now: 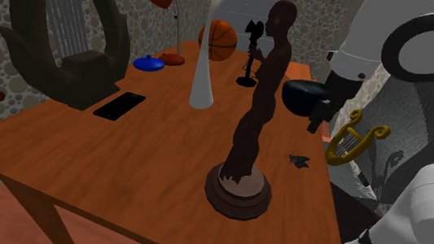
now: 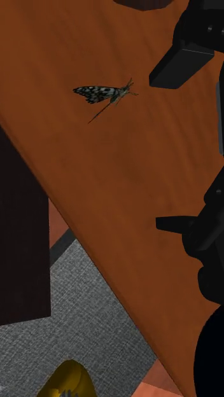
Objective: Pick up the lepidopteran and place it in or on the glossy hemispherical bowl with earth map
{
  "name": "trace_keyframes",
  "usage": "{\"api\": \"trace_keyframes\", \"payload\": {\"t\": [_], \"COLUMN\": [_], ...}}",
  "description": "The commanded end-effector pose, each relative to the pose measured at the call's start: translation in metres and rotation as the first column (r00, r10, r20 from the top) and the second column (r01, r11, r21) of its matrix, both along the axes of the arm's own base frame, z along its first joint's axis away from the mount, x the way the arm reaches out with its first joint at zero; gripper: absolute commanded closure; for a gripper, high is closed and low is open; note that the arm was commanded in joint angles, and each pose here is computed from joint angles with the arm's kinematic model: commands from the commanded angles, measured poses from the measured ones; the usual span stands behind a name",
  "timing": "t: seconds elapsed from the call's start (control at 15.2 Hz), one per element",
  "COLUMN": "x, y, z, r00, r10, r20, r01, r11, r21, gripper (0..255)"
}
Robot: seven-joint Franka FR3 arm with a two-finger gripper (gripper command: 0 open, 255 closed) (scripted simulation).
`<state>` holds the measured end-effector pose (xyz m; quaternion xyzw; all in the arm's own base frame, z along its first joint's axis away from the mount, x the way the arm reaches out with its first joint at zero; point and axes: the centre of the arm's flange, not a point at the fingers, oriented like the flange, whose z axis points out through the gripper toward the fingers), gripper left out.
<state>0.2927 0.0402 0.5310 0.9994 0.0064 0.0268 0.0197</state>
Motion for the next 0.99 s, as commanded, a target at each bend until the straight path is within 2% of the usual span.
{"api": "trace_keyframes", "payload": {"t": [0.0, 0.33, 0.92], "x": [-0.008, -0.025, -0.018], "y": [0.018, 0.063, 0.065], "z": [-0.014, -0.047, -0.087], "r00": [0.998, 0.976, 0.976], "r10": [0.054, 0.178, 0.178], "r20": [0.038, 0.126, 0.126], "r01": [-0.055, -0.186, -0.186], "r11": [0.998, 0.981, 0.981], "r21": [0.021, 0.060, 0.060], "gripper": [0, 0, 0]}}
